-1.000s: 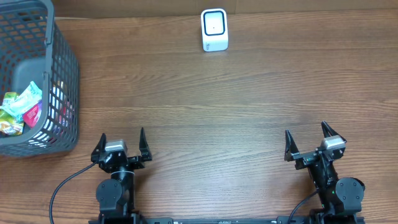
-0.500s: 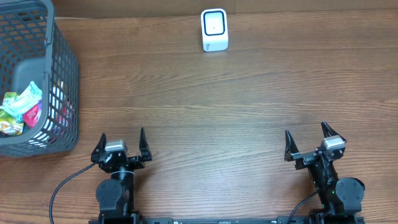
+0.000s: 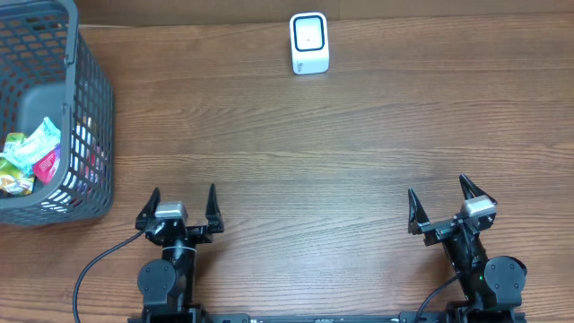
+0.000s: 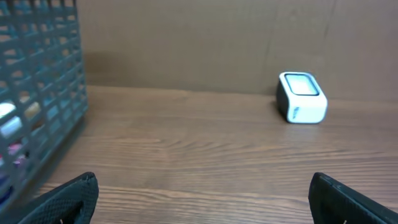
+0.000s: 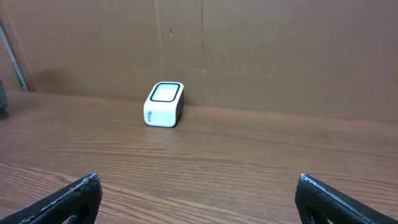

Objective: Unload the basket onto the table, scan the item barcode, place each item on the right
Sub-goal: 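Raise both arms and move the left gripper toward the basket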

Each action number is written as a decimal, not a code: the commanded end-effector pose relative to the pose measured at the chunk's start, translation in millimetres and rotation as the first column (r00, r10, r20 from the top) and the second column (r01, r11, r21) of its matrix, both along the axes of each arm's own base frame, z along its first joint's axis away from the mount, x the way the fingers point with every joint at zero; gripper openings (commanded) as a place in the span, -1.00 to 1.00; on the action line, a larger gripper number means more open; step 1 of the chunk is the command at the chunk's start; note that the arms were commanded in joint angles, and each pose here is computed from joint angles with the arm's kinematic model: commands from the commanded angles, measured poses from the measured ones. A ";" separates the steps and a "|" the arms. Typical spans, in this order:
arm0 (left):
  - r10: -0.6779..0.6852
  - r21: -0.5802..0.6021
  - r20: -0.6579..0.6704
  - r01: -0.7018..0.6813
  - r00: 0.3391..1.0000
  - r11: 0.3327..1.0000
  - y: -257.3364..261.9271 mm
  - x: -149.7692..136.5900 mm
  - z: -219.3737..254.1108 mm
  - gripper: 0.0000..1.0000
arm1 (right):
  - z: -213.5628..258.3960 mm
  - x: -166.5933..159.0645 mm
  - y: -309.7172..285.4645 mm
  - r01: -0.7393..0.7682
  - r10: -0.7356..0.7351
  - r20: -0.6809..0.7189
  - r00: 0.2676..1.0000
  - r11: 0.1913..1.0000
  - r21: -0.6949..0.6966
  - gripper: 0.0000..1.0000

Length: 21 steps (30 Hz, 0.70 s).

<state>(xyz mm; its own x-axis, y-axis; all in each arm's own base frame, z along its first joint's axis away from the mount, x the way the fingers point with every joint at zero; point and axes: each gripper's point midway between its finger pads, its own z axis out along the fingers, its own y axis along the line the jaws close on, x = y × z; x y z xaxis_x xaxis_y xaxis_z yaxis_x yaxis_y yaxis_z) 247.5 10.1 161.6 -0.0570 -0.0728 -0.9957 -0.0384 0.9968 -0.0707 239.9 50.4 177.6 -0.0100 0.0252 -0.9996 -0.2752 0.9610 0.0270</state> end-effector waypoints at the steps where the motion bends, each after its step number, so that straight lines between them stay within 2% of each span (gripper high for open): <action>1: -0.032 -0.104 0.029 0.035 0.999 0.994 -5.9 -1.8 17.1 1.00 | 5.4 -1.5 3.5 -0.019 0.019 -0.004 1.000 0.999 0.048 1.00; 11: -0.051 -0.102 0.041 0.055 0.998 0.993 -9.2 -1.9 93.3 1.00 | 57.0 -1.2 6.1 -0.034 0.035 -0.017 0.999 0.998 0.049 1.00; 16: -0.087 -0.106 0.018 0.088 0.996 0.990 -14.4 11.1 137.1 1.00 | 95.3 7.4 6.6 -0.034 0.036 -0.042 0.998 0.998 0.048 1.00; 21: -0.141 -0.121 -0.061 0.133 0.988 0.984 -22.4 31.6 169.7 1.00 | 121.7 18.0 7.0 -0.030 0.035 -0.133 0.991 0.999 0.040 1.00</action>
